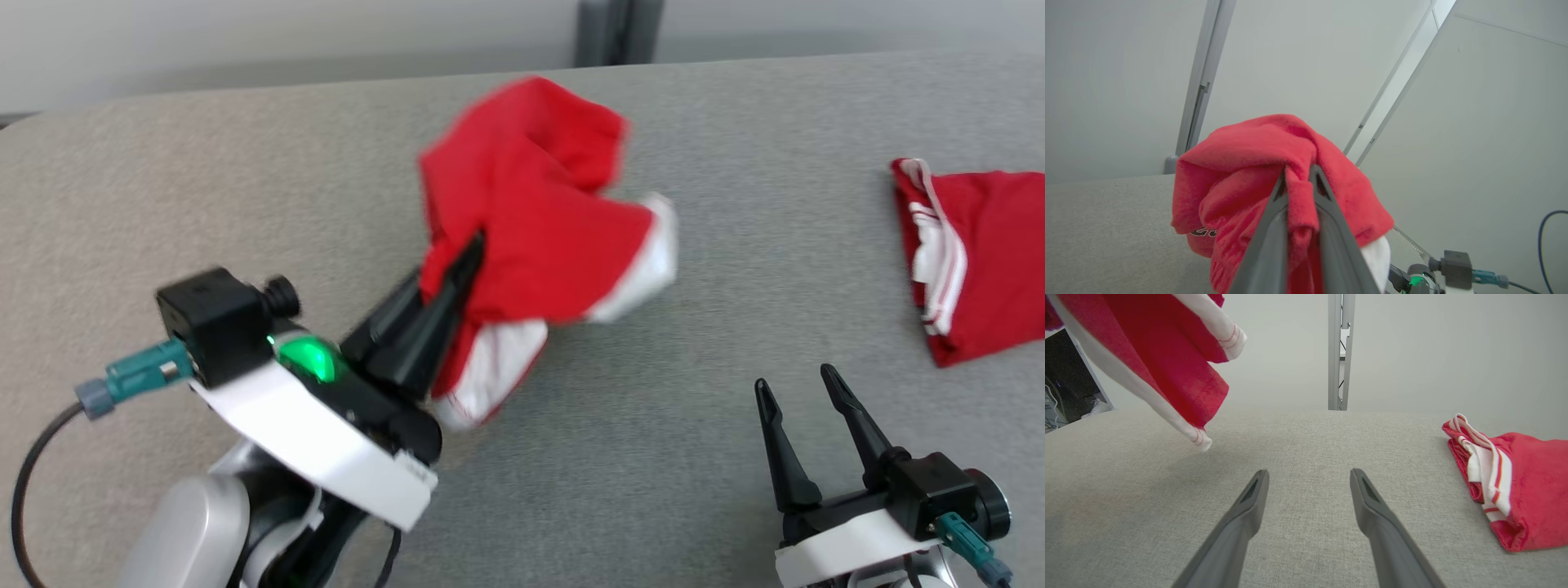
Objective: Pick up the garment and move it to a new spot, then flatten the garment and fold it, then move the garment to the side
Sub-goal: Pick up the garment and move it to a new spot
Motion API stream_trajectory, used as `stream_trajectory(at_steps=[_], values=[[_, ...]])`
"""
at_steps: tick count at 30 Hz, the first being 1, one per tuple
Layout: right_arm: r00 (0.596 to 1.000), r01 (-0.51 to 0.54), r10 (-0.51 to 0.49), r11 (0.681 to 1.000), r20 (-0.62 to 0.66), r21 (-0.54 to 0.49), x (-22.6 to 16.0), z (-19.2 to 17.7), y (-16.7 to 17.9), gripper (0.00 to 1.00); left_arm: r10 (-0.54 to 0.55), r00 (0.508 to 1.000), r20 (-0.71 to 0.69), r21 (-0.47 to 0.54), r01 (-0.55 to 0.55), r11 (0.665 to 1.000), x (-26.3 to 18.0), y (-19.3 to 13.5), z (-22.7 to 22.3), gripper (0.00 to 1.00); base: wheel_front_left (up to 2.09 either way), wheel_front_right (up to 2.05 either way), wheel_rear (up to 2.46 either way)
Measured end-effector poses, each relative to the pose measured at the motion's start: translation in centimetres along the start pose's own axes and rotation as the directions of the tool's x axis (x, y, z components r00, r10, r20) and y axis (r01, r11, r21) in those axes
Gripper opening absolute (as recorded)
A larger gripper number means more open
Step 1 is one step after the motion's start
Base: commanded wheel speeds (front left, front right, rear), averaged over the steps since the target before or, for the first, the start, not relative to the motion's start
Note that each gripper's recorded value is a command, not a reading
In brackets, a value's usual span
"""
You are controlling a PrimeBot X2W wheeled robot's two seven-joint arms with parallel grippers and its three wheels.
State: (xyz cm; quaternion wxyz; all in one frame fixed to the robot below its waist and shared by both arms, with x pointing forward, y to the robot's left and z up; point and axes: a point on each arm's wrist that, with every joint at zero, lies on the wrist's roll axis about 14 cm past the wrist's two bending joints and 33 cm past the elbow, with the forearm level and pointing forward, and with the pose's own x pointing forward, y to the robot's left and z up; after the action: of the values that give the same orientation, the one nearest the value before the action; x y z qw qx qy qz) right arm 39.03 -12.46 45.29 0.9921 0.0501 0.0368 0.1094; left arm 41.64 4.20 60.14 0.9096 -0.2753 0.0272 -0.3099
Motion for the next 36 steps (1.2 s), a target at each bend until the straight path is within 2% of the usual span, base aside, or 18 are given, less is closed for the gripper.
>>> stream_trajectory(at_steps=[3,5,7,9,11,12,13,14,15,17,19,21,22,23,25,27,32,36], values=[[0.999,0.030,-0.030,1.000,0.015,0.002,-0.7,0.6,-0.8,1.00,-0.016,0.998,-0.061,-0.019,0.015,1.000,-0.1,-1.3,-1.1,0.00,0.00,0.00,0.00],[0.997,0.070,-0.070,0.998,0.030,0.007,-1.8,1.2,-1.8,1.00,-0.008,0.975,-0.222,-0.115,-0.018,0.993,-0.3,-1.1,-5.4,0.00,0.00,0.00,0.00],[0.995,0.097,-0.098,0.995,0.031,0.012,-2.4,1.3,-2.6,1.00,0.040,0.942,-0.333,-0.167,-0.101,0.981,-0.6,0.6,-8.9,0.00,0.00,0.00,0.00],[0.993,0.111,-0.111,0.994,0.026,0.013,-2.9,1.1,-2.9,1.00,0.130,0.878,-0.461,-0.117,-0.205,0.972,-1.7,4.0,-12.7,0.00,0.00,0.00,0.00],[0.993,0.117,-0.118,0.993,0.019,0.021,-3.3,1.0,-2.9,1.00,0.205,0.823,-0.530,-0.096,-0.298,0.950,-2.5,6.7,-15.5,0.00,0.00,0.00,0.00],[0.992,0.121,-0.121,0.992,0.018,0.024,-3.4,0.9,-2.9,1.00,0.241,0.798,-0.552,-0.052,-0.322,0.945,-2.8,7.9,-16.6,0.00,0.00,0.00,0.00],[0.992,0.128,-0.128,0.991,0.017,0.027,-3.6,0.9,-3.1,1.00,0.262,0.790,-0.555,-0.017,-0.326,0.945,-2.6,8.7,-17.1,0.11,0.00,0.00,0.00],[0.990,0.137,-0.137,0.990,0.018,0.028,-3.7,1.0,-3.3,1.00,0.274,0.788,-0.551,-0.013,-0.336,0.942,-2.3,9.1,-17.4,0.60,0.00,0.00,0.00],[0.989,0.145,-0.146,0.989,0.020,0.027,-3.9,1.0,-3.6,1.00,0.278,0.786,-0.553,-0.016,-0.343,0.939,-2.1,9.3,-17.9,1.00,0.00,0.00,0.00],[0.988,0.153,-0.154,0.988,0.024,0.028,-4.1,1.2,-3.8,1.00,0.295,0.795,-0.529,-0.002,-0.349,0.937,-1.9,9.5,-18.2,1.00,0.00,0.00,0.00],[0.987,0.158,-0.158,0.987,0.025,0.029,-4.5,1.2,-3.8,1.00,0.330,0.814,-0.479,0.058,-0.346,0.936,-1.9,10.5,-17.3,1.00,0.00,0.00,0.00],[0.986,0.164,-0.165,0.986,0.033,0.028,-5.1,1.4,-3.9,1.00,0.361,0.847,-0.391,0.200,-0.305,0.931,-2.0,11.3,-15.4,1.00,0.00,0.00,0.00],[0.986,0.164,-0.165,0.986,0.033,0.028,-5.1,1.4,-3.9,1.00,0.361,0.847,-0.391,0.200,-0.305,0.931,-2.0,11.3,-15.4,1.00,0.00,0.00,0.00],[0.982,0.181,-0.181,0.983,0.050,0.015,-5.8,1.9,-4.3,1.00,0.377,0.882,-0.285,0.300,-0.291,0.908,-2.3,11.4,-13.3,1.00,0.00,0.00,0.00],[0.979,0.191,-0.191,0.982,0.067,0.004,-6.6,2.4,-4.4,1.00,0.388,0.898,-0.208,0.291,-0.322,0.901,-3.5,10.5,-12.3,1.00,0.00,0.00,0.00],[0.978,0.191,-0.189,0.981,0.090,-0.015,-7.2,3.1,-4.3,1.00,0.406,0.903,-0.140,0.329,-0.344,0.879,-5.3,9.9,-11.5,1.00,0.00,0.00,0.00],[0.973,0.195,-0.185,0.979,0.135,-0.058,-8.3,4.4,-4.3,1.00,0.473,0.881,0.016,0.383,-0.442,0.811,-10.3,9.4,-9.1,1.00,0.00,0.00,0.00],[0.975,0.173,-0.159,0.981,0.157,-0.082,-8.0,5.1,-3.7,1.00,0.566,0.820,0.085,0.404,-0.548,0.733,-14.8,10.9,-7.9,1.00,0.00,0.00,0.00]])
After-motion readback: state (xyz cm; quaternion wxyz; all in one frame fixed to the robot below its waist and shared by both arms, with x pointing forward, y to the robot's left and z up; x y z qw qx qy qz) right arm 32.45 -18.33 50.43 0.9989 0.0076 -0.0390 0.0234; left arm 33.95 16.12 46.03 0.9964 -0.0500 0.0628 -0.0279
